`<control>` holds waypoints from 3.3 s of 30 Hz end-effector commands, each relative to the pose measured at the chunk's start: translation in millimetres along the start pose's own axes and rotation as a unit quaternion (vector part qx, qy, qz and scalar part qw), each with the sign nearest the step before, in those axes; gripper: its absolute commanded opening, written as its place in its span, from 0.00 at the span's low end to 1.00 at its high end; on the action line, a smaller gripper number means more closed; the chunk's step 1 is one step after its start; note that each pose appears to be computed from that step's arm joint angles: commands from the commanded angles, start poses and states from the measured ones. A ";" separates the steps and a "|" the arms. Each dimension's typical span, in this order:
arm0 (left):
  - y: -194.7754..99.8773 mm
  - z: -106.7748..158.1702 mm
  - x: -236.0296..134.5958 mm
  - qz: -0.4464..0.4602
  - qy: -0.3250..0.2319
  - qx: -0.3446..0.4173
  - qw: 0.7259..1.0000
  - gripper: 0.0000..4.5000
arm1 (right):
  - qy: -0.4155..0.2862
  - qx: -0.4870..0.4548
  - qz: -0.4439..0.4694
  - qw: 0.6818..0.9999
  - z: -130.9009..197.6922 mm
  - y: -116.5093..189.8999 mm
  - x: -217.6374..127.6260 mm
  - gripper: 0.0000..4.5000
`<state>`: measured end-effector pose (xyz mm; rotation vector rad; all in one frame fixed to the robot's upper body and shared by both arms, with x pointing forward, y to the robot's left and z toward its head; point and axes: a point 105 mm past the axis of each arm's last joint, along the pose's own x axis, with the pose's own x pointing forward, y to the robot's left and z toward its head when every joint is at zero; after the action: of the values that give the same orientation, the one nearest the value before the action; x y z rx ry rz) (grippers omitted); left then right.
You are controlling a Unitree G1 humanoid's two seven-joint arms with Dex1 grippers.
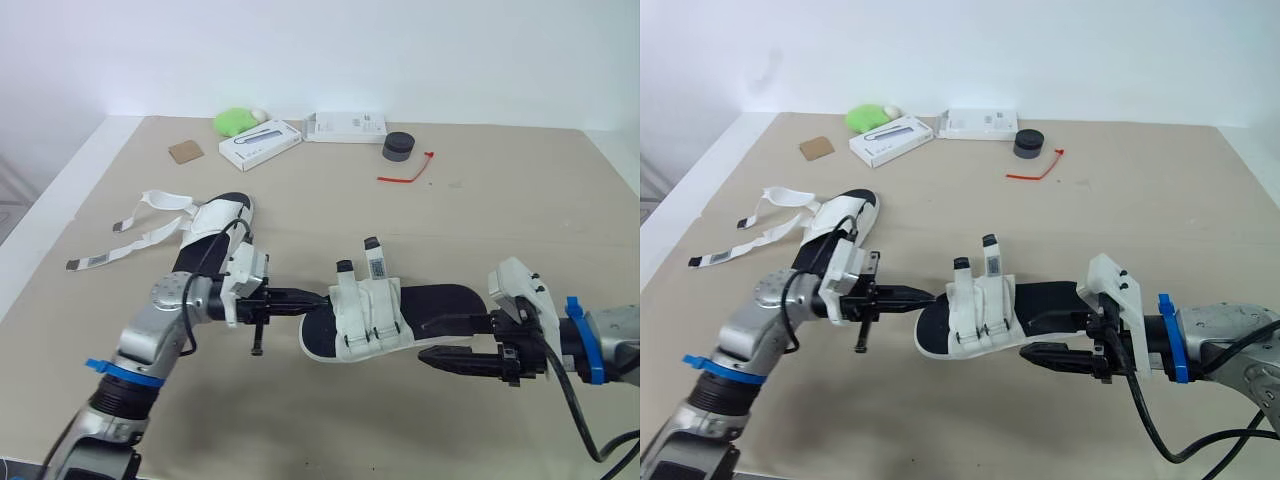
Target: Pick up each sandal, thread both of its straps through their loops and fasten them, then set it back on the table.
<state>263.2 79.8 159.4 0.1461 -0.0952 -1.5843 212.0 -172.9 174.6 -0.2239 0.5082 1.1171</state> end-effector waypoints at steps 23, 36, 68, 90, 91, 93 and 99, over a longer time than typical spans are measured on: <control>-15.1 43.0 -40.0 0.142 -0.041 -0.006 0.989 0.00 | -0.025 0.001 0.076 0.997 -7.3 -1.4 61.0 0.28; -22.2 29.6 -41.8 0.168 -0.050 -0.018 0.984 0.00 | -0.119 0.041 -0.114 0.986 19.9 -70.4 37.6 0.01; -5.5 28.7 -25.8 0.171 -0.058 -0.034 0.983 0.00 | -0.110 0.246 -0.421 0.866 3.7 -151.0 -23.4 0.93; 35.3 4.3 -91.9 0.507 -0.028 -0.121 0.853 0.00 | -0.194 -0.126 -0.085 0.969 82.3 -23.7 9.8 0.93; 35.5 0.7 -97.7 0.536 -0.024 -0.125 0.835 0.00 | -0.196 -0.126 -0.074 0.970 81.0 -22.7 14.6 0.93; 35.1 -4.7 -109.1 0.576 -0.009 -0.123 0.808 0.00 | -0.202 -0.123 -0.063 0.970 81.1 -21.8 20.6 0.93; 36.4 -9.3 -122.4 0.609 0.001 -0.133 0.782 0.19 | -0.213 -0.122 -0.061 0.967 85.6 -24.9 27.5 0.94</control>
<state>303.8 198.8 143.5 -0.1512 0.1033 -0.2833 268.2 -127.7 225.1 -0.1963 0.0161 1.0661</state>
